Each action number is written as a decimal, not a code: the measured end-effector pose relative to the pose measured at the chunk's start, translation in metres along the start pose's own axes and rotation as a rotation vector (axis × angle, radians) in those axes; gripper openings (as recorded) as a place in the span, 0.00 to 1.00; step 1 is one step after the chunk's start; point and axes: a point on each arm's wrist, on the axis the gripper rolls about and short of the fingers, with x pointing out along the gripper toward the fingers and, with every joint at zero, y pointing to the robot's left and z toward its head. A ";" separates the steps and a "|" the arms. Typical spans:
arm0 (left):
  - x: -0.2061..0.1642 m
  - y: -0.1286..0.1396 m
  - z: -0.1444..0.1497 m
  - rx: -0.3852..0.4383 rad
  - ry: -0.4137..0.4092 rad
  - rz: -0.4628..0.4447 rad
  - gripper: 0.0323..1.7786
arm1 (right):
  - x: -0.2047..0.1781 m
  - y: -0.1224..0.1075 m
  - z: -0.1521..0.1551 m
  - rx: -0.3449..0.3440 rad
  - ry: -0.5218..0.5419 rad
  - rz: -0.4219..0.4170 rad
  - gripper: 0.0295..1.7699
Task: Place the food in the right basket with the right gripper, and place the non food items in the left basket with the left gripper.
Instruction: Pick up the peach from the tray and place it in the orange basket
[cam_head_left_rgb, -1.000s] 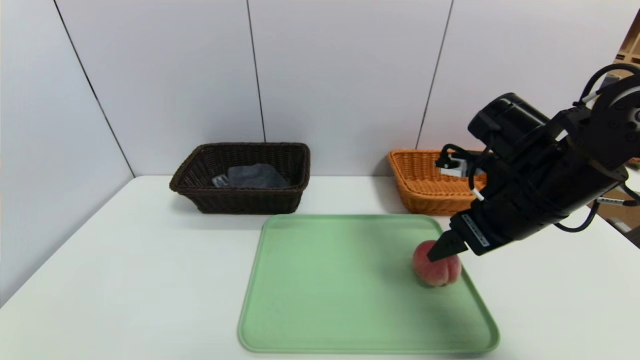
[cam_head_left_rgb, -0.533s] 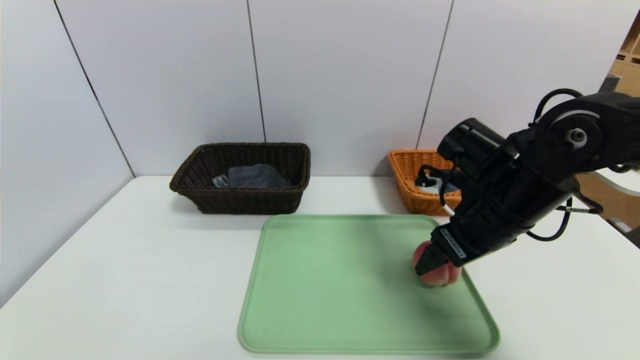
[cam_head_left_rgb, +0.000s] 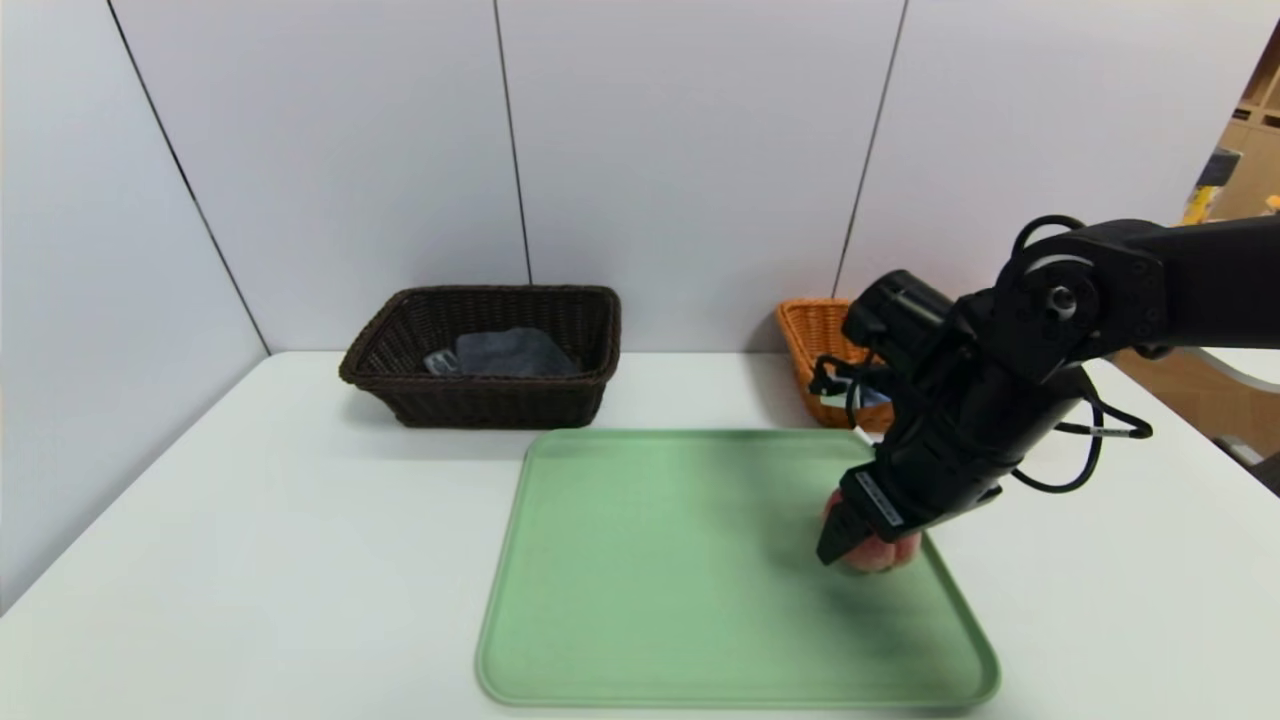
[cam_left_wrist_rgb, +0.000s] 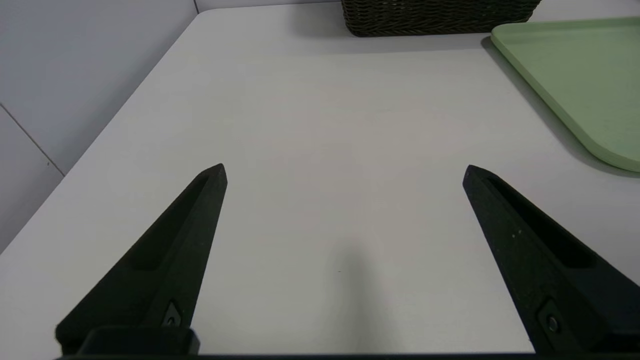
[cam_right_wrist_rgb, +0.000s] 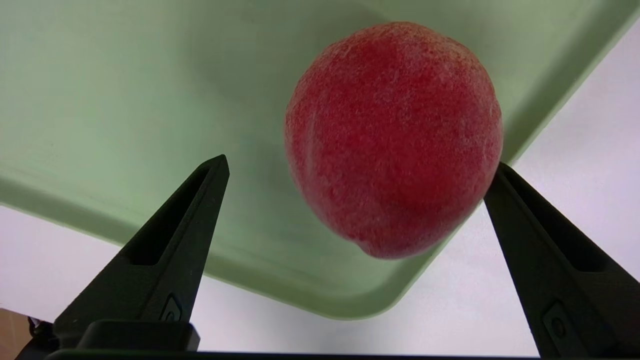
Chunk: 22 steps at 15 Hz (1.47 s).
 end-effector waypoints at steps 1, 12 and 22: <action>0.000 0.000 0.000 0.001 0.000 0.000 0.95 | 0.003 0.000 0.001 0.001 0.007 0.000 0.96; 0.000 0.000 0.000 0.001 0.000 0.000 0.95 | 0.018 -0.003 0.010 0.006 0.032 -0.036 0.81; 0.000 0.000 0.000 0.001 0.000 0.000 0.95 | 0.004 -0.006 0.009 0.008 -0.011 -0.040 0.64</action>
